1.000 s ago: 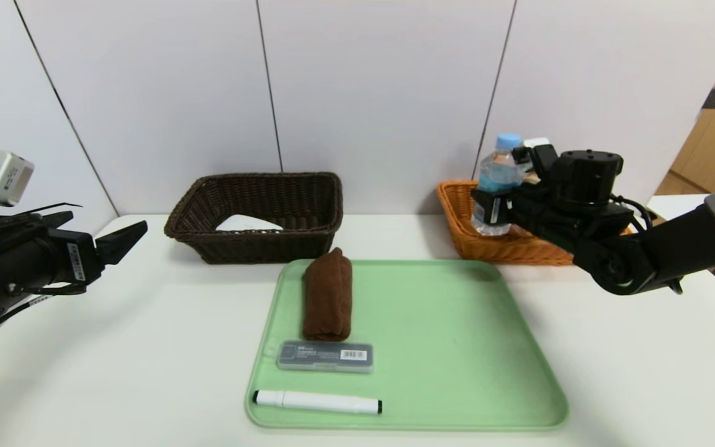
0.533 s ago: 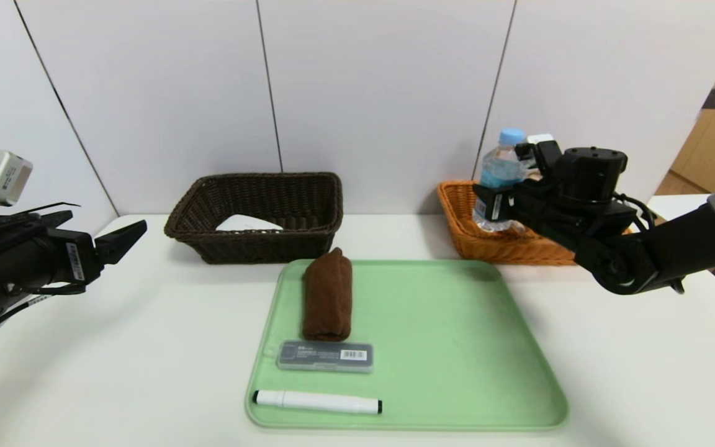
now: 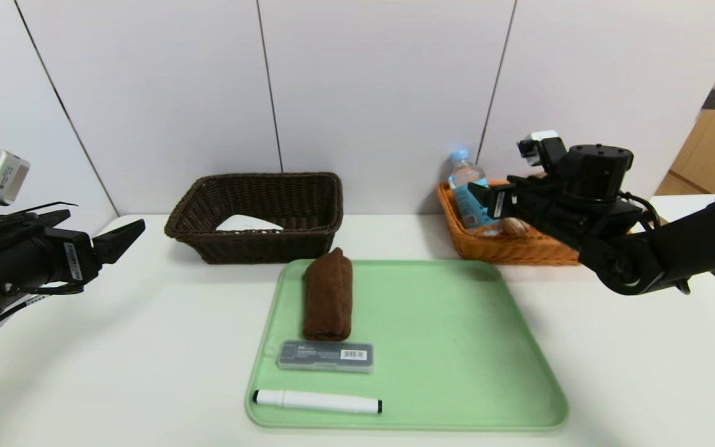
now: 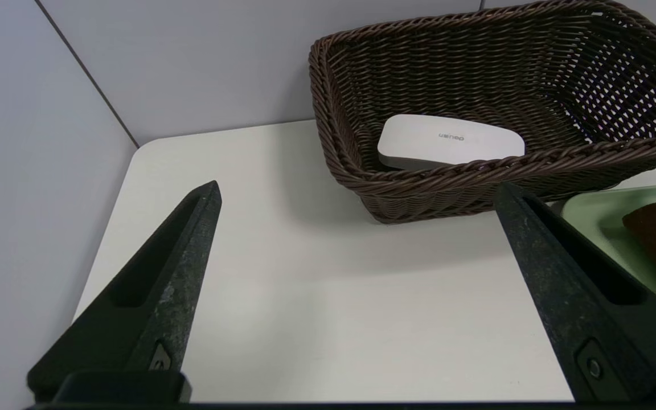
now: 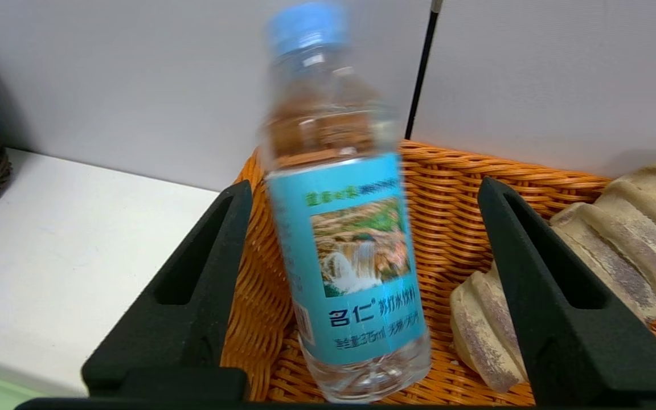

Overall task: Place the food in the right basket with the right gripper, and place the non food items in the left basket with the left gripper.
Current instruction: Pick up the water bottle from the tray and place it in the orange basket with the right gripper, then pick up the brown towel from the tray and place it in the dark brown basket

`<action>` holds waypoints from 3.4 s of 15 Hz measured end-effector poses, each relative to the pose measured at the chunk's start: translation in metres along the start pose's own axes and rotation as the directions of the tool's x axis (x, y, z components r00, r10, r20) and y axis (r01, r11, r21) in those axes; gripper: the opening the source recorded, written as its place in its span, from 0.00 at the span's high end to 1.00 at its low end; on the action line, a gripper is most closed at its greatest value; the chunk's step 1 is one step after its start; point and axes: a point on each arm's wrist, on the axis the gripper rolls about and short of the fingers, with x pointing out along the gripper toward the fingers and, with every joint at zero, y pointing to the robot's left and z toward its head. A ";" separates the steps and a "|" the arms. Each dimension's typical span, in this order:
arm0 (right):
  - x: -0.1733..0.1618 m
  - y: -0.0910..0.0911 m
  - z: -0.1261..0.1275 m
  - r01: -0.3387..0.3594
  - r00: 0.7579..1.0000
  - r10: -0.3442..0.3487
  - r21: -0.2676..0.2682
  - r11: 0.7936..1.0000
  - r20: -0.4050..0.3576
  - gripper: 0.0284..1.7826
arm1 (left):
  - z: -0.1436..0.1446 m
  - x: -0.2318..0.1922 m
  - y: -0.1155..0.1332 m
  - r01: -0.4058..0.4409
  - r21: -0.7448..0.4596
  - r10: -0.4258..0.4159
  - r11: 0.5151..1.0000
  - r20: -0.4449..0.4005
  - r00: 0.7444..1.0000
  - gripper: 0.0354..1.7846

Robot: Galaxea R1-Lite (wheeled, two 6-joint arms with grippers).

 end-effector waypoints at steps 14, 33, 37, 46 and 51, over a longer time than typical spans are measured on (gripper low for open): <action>-0.095 -0.018 0.050 0.058 0.995 -0.058 0.005 0.998 0.079 0.07 | 0.004 -0.011 -0.005 0.021 -0.024 -0.021 0.999 0.033 0.999 0.06; -0.252 -0.018 0.025 0.190 0.976 -0.186 -0.024 0.982 0.110 0.05 | 0.006 0.017 -0.191 0.370 -0.277 -0.433 0.887 -0.220 0.874 0.06; -0.253 -0.017 0.025 0.178 0.978 -0.174 -0.026 0.984 0.113 0.05 | -0.013 0.056 -0.223 0.327 -0.270 -0.403 0.906 -0.307 0.862 0.06; -0.253 -0.015 0.026 0.158 0.981 -0.153 -0.039 0.987 0.116 0.05 | -0.054 0.090 -0.237 0.256 -0.199 -0.319 0.946 -0.418 0.851 0.06; -0.253 -0.015 0.025 0.157 0.982 -0.151 -0.038 0.987 0.115 0.05 | -0.054 0.090 -0.238 0.235 -0.177 -0.289 0.956 -0.413 0.864 0.26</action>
